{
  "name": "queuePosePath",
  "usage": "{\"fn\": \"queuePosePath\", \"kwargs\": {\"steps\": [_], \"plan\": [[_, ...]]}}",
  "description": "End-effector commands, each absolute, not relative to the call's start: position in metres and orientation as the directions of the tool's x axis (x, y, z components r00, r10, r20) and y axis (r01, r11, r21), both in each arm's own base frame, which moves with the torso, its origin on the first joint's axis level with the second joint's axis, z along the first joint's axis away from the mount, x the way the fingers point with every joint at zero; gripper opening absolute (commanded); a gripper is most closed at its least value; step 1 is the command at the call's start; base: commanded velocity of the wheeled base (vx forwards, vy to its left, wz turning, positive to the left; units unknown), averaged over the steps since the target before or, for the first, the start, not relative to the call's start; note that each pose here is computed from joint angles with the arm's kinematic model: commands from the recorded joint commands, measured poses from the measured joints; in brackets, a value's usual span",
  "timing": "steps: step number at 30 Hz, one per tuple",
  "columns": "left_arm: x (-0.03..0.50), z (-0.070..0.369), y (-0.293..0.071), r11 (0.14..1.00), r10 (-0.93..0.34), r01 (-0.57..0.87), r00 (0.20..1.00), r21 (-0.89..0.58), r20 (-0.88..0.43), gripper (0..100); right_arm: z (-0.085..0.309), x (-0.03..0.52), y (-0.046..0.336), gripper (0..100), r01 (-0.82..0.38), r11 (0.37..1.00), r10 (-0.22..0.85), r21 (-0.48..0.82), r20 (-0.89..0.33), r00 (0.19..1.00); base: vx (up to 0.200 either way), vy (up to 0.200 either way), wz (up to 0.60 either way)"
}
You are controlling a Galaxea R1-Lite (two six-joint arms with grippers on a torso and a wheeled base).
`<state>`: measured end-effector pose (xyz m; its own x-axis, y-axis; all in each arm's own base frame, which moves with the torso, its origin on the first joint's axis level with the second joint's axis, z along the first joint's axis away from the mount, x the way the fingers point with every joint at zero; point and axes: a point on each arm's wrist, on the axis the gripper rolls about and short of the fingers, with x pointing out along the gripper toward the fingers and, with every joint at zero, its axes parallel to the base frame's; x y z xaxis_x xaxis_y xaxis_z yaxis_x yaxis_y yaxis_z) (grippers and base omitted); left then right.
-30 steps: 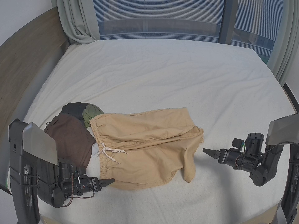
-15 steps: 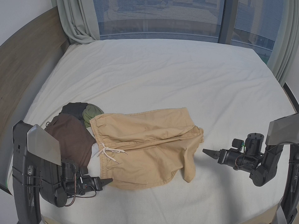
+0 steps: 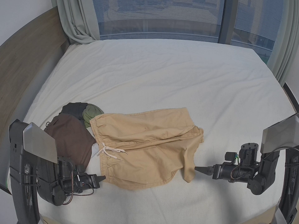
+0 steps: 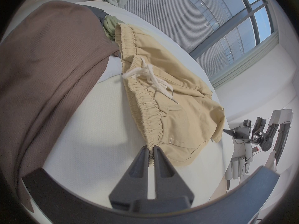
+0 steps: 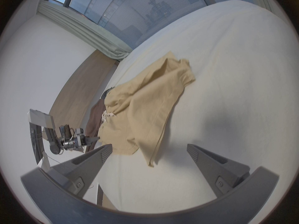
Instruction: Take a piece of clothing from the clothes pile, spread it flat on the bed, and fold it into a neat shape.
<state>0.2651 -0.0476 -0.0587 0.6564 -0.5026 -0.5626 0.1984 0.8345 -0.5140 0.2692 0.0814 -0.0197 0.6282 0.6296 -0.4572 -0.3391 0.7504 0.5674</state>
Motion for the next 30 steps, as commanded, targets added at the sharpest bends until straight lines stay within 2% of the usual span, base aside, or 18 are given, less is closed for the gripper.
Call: {"fn": "queuePosePath", "kwargs": {"steps": [1,17,21,30], "plan": [[0.266,-0.051,-0.045,0.834,-0.498,0.203,0.675,-0.512,-0.544,0,-0.038,0.259,0.091,100,-0.33,0.748,0.645,0.576,-0.515,0.564,0.0,0.0,0.0],[0.27,-0.05,-0.041,0.837,-0.488,0.198,0.689,-0.509,-0.535,0,-0.068,0.257,0.12,100,-0.391,0.722,0.688,0.571,-0.534,0.491,0.0,0.0,0.0],[0.269,-0.051,-0.042,0.836,-0.493,0.203,0.685,-0.509,-0.537,0,-0.078,0.262,0.124,100,-0.396,0.739,0.671,0.545,-0.543,0.505,0.0,0.0,0.0],[0.269,-0.05,-0.043,0.836,-0.494,0.205,0.686,-0.51,-0.534,0,-0.085,0.273,0.129,100,-0.427,0.737,0.674,0.524,-0.523,0.522,0.0,0.0,0.0]]}}
